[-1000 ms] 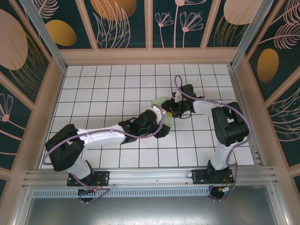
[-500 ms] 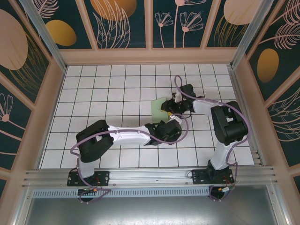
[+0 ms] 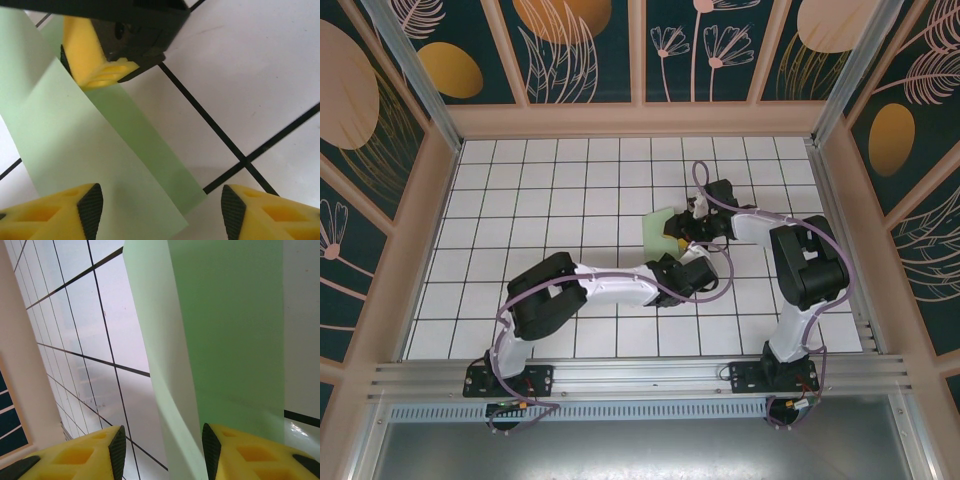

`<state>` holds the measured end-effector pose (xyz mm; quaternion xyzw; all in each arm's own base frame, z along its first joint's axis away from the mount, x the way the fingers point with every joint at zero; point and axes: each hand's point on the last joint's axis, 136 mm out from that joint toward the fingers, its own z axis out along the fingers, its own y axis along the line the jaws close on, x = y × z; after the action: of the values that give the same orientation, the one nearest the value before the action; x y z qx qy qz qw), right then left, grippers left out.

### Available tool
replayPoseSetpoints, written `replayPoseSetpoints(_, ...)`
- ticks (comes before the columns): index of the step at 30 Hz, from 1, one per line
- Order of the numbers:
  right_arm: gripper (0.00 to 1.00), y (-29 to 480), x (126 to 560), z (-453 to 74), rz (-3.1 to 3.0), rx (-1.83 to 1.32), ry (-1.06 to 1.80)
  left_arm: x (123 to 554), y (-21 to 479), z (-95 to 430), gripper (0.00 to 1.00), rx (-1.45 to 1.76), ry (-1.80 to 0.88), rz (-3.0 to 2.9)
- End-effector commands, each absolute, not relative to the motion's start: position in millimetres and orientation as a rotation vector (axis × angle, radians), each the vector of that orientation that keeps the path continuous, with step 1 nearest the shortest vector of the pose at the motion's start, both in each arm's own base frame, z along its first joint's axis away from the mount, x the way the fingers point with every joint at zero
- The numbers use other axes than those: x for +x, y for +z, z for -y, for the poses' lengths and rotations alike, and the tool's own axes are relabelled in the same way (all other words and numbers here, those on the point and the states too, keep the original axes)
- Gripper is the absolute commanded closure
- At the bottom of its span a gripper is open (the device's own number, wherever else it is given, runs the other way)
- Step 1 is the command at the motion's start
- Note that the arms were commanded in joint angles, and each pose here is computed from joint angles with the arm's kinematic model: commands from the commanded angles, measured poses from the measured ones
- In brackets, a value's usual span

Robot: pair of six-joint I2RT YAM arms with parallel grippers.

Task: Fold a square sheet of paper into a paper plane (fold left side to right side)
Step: Fold the triangle a second time at the center of the table.

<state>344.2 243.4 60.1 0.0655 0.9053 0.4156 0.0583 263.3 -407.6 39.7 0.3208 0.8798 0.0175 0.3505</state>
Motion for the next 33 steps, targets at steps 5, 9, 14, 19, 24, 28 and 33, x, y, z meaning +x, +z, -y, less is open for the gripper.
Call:
replayPoseSetpoints(5,0.52,57.4,347.0,-242.1,-2.759,0.176,1.244,264.7,48.6,401.4,0.61,0.822,0.082,-2.261)
replayPoseSetpoints(9,0.53,54.6,346.9,-240.4,-2.773,0.172,1.219,263.1,51.1,403.1,0.78,0.827,0.063,-2.263)
replayPoseSetpoints(14,0.52,57.5,350.4,-239.3,-2.764,0.165,1.199,262.4,58.0,405.0,1.00,0.821,0.027,-2.268)
replayPoseSetpoints(19,0.52,73.3,361.5,-238.8,-2.702,0.134,1.186,264.9,66.5,402.6,1.00,0.778,-0.052,-2.292)
replayPoseSetpoints(24,0.46,106.0,376.8,-229.2,-2.585,0.111,1.146,264.6,78.2,404.8,1.00,0.722,-0.256,-2.324)
replayPoseSetpoints(28,0.34,128.2,382.2,-208.8,-2.491,0.154,1.092,264.9,89.7,407.2,1.00,0.675,-0.438,-2.328)
replayPoseSetpoints(33,0.26,145.9,375.5,-177.9,-2.373,0.248,1.038,266.9,95.7,405.6,1.00,0.621,-0.609,-2.340)
